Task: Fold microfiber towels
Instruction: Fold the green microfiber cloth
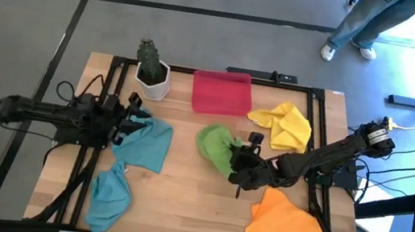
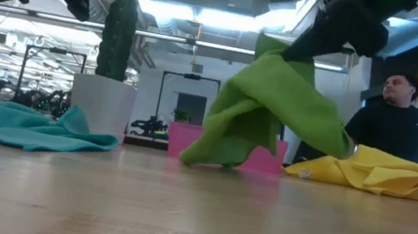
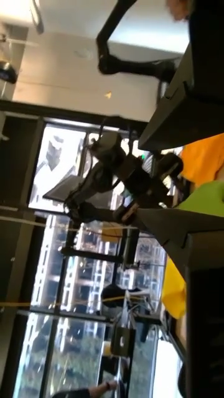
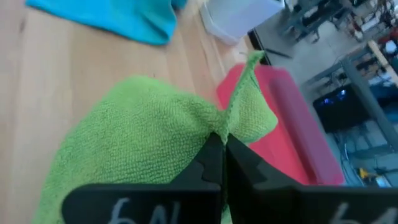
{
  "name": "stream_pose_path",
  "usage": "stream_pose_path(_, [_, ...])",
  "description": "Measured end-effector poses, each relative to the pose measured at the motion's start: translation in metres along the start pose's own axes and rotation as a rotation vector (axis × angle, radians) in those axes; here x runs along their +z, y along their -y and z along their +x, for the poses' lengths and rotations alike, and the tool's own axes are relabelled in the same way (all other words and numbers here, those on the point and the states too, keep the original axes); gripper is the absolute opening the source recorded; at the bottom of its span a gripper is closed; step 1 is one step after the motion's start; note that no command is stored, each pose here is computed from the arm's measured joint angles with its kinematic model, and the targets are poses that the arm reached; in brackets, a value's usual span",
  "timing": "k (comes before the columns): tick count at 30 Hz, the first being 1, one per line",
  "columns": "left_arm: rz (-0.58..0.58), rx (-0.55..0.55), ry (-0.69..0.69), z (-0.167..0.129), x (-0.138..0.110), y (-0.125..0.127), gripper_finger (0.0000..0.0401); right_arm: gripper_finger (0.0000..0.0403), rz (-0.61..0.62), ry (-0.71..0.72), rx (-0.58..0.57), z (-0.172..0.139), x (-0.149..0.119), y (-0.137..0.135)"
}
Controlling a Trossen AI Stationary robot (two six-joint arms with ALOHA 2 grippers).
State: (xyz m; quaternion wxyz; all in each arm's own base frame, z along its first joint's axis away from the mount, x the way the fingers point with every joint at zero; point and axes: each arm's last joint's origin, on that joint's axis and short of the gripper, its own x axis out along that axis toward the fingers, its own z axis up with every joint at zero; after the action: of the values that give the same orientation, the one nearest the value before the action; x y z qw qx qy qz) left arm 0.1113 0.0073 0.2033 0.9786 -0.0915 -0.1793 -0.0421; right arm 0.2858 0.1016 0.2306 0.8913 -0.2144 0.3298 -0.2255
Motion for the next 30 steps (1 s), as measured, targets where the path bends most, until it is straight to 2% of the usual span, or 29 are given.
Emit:
stream_pose_path(5, [0.019, -0.014, -0.013, 0.013, -0.001, 0.002, 0.0151, 0.0004, -0.009, 0.061, 0.003, 0.0, 0.008, -0.001])
stream_pose_path(14, [0.017, -0.013, -0.176, 0.054, -0.006, 0.002, 0.0151, 0.0004, -0.013, 0.076, 0.004, 0.0, 0.01, -0.001])
stream_pose_path(19, [0.006, 0.001, -0.282, 0.085, -0.017, 0.0, 0.0151, 0.0004, -0.013, 0.077, 0.005, 0.0, 0.01, -0.001])
stream_pose_path(24, [0.116, 0.003, -0.334, 0.122, -0.029, -0.002, 0.0151, 0.0004, -0.01, 0.081, 0.024, 0.0, 0.011, -0.001])
stream_pose_path(30, [0.185, -0.043, -0.391, 0.162, -0.049, 0.003, 0.0151, 0.0004, -0.01, 0.081, 0.025, 0.0, 0.011, -0.001])
